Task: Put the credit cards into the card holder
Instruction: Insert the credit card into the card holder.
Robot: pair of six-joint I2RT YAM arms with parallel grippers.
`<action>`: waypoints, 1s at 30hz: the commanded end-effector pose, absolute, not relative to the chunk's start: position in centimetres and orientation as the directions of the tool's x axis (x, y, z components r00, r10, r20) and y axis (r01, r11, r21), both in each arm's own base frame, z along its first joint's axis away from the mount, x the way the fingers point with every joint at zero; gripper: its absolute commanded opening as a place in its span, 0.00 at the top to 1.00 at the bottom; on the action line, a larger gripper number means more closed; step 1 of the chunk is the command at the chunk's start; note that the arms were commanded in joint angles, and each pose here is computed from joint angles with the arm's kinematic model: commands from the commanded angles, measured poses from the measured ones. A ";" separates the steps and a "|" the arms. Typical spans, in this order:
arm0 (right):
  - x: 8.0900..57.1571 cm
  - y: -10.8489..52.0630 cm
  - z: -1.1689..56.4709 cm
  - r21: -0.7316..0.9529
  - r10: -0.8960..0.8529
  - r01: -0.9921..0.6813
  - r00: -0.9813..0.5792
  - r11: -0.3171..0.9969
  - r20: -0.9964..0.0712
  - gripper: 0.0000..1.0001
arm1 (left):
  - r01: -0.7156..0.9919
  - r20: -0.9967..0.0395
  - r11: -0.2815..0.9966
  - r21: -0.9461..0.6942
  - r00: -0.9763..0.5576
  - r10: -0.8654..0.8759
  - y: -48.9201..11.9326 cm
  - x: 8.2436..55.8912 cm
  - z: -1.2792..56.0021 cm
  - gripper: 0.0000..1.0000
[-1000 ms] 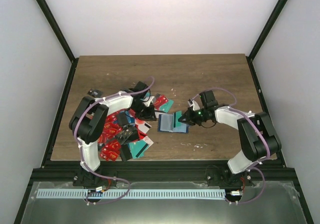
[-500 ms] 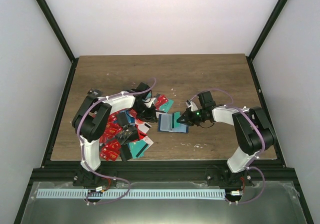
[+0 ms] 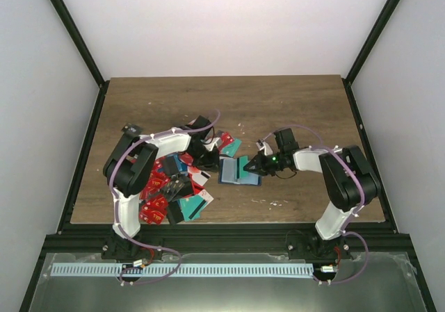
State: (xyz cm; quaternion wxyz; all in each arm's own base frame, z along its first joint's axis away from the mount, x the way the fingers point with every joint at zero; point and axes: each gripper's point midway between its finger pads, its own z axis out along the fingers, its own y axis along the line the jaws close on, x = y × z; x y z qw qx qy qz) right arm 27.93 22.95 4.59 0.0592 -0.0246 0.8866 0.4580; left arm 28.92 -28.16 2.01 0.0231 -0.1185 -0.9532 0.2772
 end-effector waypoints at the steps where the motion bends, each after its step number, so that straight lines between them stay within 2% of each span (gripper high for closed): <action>1: 27.4 23.5 4.3 0.829 0.003 -0.090 -0.994 0.552 -0.110 0.99 | 0.205 0.012 0.824 -0.529 -0.968 0.249 -28.5 28.1 1.0 0.80; 30: 26.2 25.0 2.9 0.864 0.051 -0.001 -0.998 0.504 -0.031 0.99 | 0.095 0.095 0.818 -0.568 -0.979 0.180 -28.1 25.8 0.2 0.82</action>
